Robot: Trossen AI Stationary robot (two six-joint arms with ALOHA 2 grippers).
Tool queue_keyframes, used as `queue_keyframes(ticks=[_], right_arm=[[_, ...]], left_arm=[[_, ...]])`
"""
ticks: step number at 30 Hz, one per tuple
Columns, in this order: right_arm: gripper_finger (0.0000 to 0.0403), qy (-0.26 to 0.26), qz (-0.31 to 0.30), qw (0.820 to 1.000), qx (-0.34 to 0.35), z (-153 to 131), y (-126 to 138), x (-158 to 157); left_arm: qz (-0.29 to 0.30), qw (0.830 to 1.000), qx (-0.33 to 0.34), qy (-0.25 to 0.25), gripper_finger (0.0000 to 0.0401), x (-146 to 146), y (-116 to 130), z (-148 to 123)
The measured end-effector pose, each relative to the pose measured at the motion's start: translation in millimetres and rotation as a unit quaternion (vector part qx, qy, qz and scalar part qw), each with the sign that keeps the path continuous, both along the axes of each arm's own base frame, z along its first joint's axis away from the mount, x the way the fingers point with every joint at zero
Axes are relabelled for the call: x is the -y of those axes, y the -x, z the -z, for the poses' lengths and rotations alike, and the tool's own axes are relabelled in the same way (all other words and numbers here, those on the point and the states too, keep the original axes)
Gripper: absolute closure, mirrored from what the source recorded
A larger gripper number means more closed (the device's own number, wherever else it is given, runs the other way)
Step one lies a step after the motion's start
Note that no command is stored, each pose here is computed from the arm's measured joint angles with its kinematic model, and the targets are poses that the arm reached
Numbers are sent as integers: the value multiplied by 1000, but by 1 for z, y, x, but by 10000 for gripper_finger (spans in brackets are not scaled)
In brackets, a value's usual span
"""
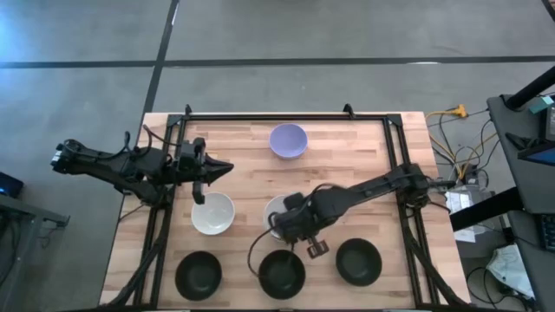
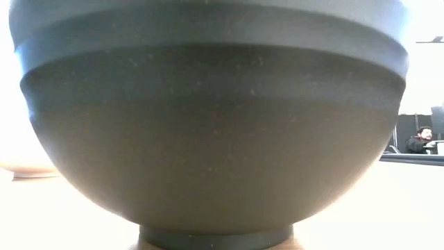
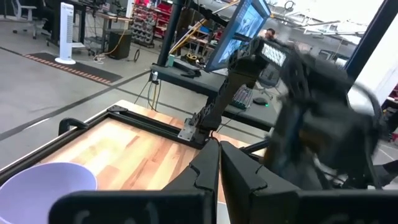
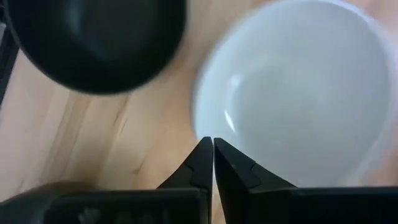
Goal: Nest bowls inside each other
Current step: Stack the right black bowl on top of the right white bowl
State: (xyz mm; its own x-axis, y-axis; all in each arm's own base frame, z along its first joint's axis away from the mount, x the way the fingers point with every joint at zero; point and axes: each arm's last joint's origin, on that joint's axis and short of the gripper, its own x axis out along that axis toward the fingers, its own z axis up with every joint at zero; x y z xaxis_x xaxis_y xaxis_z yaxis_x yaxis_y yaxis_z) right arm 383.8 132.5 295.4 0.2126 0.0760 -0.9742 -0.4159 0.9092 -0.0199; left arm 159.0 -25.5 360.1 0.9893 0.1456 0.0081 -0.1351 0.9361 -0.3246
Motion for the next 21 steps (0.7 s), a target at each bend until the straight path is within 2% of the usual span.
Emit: queue_keyframes(ticks=[4,9,12,16,21], right_arm=[[394,-7,41,999,-1,-26,28,13],[393,-31,96,995,8,-29,77,20],[381,-60,129,989,31,-19,109,21],[342,-108,163,978,66,0,146,23],[281,-148,141,972,119,22,169,22]], left_arm=[[0,1000,0,0,401,0,0,0],[0,1000,0,0,401,0,1,0],[0,1000,1,1,401,0,1,0],[1,1000,4,1,401,0,1,-1],[2,1000,1,0,401,0,1,0]])
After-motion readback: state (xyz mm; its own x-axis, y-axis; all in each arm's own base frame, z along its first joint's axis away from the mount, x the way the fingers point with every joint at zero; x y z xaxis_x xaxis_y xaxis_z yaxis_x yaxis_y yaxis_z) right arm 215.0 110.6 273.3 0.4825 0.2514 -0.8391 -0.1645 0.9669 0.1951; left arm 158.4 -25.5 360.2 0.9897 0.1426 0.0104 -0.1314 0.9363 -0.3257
